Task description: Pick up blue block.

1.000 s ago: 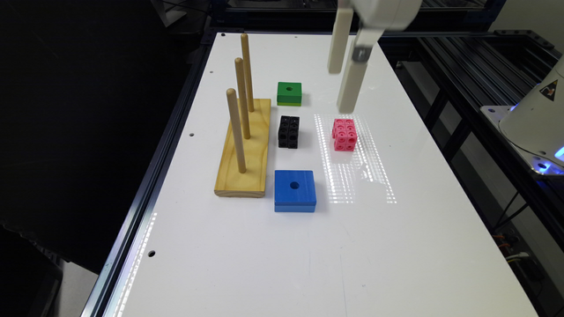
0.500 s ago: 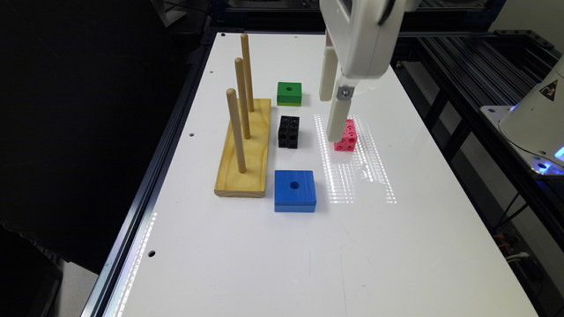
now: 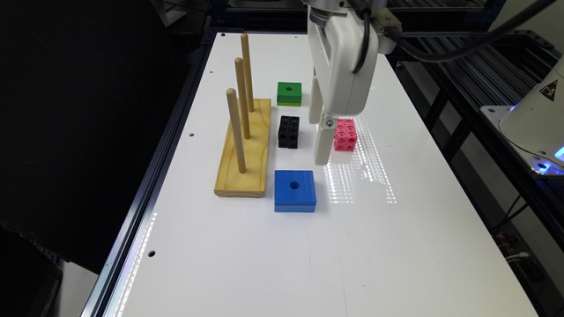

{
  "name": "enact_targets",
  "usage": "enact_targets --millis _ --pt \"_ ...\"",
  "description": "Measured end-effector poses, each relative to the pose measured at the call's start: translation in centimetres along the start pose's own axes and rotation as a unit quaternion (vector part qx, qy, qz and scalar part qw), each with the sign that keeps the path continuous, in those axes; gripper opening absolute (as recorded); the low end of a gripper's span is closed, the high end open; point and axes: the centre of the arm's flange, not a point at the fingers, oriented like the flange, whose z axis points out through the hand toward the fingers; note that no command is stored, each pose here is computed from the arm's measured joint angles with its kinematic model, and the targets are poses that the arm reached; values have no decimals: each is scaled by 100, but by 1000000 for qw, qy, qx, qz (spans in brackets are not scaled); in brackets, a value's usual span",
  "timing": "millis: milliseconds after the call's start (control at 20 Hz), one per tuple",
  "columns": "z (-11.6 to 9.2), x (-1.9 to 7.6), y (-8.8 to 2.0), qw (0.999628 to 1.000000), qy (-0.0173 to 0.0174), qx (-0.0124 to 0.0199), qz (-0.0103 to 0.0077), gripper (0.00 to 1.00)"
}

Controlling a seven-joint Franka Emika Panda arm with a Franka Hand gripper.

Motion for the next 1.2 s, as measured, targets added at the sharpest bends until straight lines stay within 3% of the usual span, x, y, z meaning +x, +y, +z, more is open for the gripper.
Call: enact_targets --millis 200,300,400,600,850,1050,1200 --pt "-4 2 -11 1000000 247 755 -270 100" --pt "59 1 -8 999995 -2344 -2196 -89 100" --pt "180 6 -14 999988 -4234 -2474 313 100" --pt "424 20 -28 999982 -5840 795 1383 100" --pt "439 30 -44 999982 -5248 2588 1526 100" --pt "541 25 -33 999956 -9073 -1582 1957 100" --pt "719 24 -28 999938 -10795 -395 2864 100"
